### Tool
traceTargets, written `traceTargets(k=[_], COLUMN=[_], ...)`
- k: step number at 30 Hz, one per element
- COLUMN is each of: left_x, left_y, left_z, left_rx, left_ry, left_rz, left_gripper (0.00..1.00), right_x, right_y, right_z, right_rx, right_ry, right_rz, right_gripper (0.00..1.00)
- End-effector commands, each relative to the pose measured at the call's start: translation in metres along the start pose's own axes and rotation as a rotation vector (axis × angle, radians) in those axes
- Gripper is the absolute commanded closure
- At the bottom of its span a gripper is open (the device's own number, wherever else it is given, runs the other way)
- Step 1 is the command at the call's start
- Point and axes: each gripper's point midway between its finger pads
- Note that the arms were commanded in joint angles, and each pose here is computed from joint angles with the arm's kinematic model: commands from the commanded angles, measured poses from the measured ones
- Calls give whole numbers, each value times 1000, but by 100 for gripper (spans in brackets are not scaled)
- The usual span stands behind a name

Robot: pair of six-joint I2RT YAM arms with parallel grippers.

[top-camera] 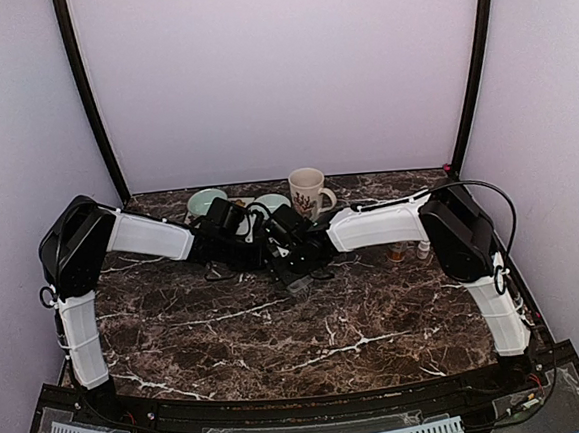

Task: Sort the pills into containers
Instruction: Close the lid of the pill container.

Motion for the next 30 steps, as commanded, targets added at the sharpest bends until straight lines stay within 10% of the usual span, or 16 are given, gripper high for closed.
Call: traceTargets(k=[1, 30], left_x=[11, 12], left_y=[1, -6], left_z=[15, 11], left_rx=[43, 3], left_ry=[-31, -53], left_rz=[-15, -28], left_gripper=[93, 93], right_x=[3, -6], right_y=[4, 5], right_z=[5, 25], right_rx=[-20, 8], right_ry=[25, 12], right_rz=[4, 38], right_gripper=[23, 59])
Point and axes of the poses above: each gripper's point midway between its finger pads, its own y axis out along the fingers, its own x axis along the line the jaws close on, z = x × y, and after that the axes turned 1 degree about -y, right-handed
